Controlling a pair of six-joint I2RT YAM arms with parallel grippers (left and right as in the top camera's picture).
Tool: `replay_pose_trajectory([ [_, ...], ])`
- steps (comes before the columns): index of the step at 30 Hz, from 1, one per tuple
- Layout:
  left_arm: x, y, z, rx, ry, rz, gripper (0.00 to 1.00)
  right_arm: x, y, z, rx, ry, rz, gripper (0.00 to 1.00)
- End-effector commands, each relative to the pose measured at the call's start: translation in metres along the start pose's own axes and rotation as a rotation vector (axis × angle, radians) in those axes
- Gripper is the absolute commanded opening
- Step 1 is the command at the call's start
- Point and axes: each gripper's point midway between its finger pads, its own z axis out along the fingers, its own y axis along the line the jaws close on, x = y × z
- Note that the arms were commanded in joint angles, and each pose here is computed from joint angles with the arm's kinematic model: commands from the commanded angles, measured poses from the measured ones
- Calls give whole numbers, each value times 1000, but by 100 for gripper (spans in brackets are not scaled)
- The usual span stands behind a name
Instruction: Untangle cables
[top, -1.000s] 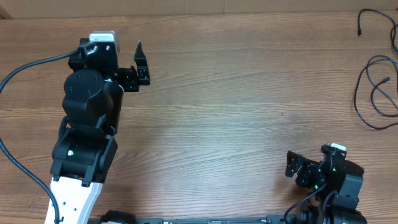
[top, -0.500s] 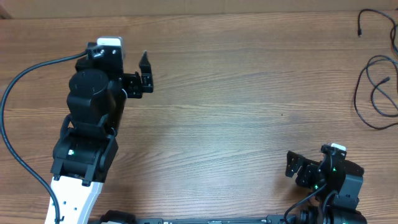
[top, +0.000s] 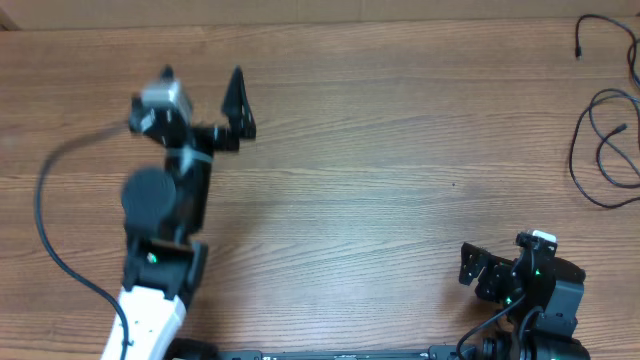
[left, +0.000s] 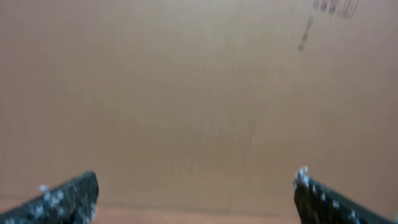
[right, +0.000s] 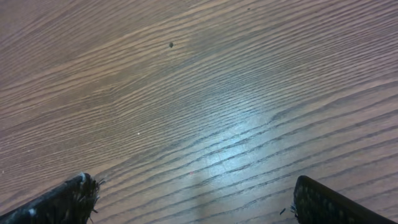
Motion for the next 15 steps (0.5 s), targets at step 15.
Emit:
replay_pose_trajectory([
  [15,48,73,-123,-167,-197,-22,99,-11,1,-6,6,-38,-9,100],
])
